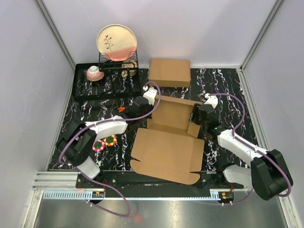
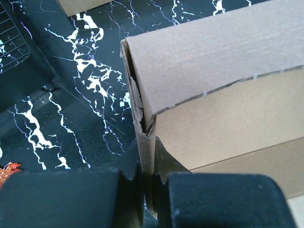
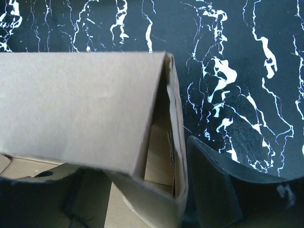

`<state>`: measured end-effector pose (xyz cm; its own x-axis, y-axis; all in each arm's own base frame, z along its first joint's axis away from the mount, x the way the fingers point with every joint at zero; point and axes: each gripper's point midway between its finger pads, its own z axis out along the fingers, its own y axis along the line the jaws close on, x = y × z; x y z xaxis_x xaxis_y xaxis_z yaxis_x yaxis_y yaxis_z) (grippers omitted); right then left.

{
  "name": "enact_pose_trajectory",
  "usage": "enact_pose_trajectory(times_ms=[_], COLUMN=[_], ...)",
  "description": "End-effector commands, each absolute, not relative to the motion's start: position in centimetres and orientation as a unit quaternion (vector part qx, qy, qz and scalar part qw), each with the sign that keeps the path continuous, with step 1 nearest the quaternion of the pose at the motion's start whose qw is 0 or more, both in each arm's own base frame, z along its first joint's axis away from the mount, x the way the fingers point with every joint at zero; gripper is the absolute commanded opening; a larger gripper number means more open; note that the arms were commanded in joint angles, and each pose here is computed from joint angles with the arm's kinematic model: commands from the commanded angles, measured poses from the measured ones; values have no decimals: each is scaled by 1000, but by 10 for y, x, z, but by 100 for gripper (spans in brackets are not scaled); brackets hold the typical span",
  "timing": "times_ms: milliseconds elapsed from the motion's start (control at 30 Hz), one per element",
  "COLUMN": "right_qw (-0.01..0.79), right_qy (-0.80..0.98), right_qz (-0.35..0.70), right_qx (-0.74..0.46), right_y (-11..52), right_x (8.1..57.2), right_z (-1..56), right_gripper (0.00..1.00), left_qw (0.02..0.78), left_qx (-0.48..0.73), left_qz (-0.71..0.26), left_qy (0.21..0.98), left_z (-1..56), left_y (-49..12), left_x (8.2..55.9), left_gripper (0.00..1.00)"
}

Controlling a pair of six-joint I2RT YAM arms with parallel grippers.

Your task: Fold the paper box

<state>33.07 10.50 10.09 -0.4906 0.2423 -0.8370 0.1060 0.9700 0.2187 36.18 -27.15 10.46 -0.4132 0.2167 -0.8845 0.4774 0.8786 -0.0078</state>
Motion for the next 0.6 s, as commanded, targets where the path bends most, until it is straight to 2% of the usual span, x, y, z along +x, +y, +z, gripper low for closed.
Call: enact_pose_trajectory(times_ms=[0,200,567], right_qw=[497,493,519], right_qy=[857,858,832], right_qz=[82,109,186], right_qx=[109,97,63], right_y=[106,111,126], right_x=[328,314,291], right_z=[123,136,194], right_gripper=[70,75,92], left_qw=[489,479,464], left_qx=[215,214,191], left_qz=[-111,-84,-44], left_qy=[838,847,864], left_z=[107,98,89], left_y=[-268,-260,-246], left_x=[357,360,363], left_gripper=[0,0,0])
